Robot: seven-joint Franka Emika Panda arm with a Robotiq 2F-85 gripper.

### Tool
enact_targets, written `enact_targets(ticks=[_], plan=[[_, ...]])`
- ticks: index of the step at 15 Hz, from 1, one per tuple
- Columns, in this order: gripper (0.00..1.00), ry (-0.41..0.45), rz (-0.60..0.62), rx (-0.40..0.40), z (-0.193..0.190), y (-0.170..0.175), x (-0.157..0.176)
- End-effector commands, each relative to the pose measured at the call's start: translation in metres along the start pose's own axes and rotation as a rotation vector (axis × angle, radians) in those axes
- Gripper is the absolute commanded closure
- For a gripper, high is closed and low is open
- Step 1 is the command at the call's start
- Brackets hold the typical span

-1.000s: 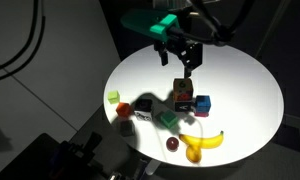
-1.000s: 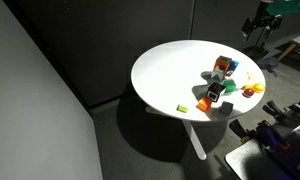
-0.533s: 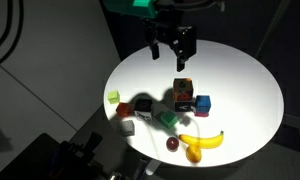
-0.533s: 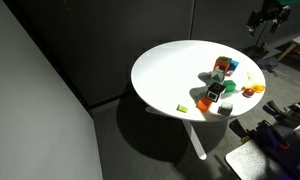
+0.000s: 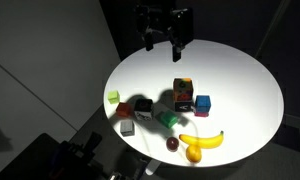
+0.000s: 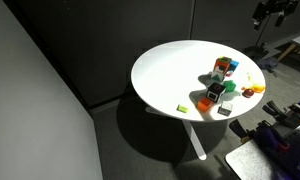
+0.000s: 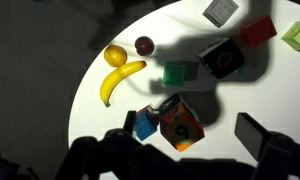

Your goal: Put the blue block on the pink block

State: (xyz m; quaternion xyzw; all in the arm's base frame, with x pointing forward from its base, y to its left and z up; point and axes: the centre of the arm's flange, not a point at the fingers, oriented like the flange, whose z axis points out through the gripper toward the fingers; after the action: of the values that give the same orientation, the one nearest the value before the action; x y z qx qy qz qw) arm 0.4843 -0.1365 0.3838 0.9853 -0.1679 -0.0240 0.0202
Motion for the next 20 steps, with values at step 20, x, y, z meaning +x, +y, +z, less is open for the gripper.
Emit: enact_targets(ticks=[20], plan=[[0.0, 0.056, 0.004, 0.027, -0.029, 0.008, -0.026]])
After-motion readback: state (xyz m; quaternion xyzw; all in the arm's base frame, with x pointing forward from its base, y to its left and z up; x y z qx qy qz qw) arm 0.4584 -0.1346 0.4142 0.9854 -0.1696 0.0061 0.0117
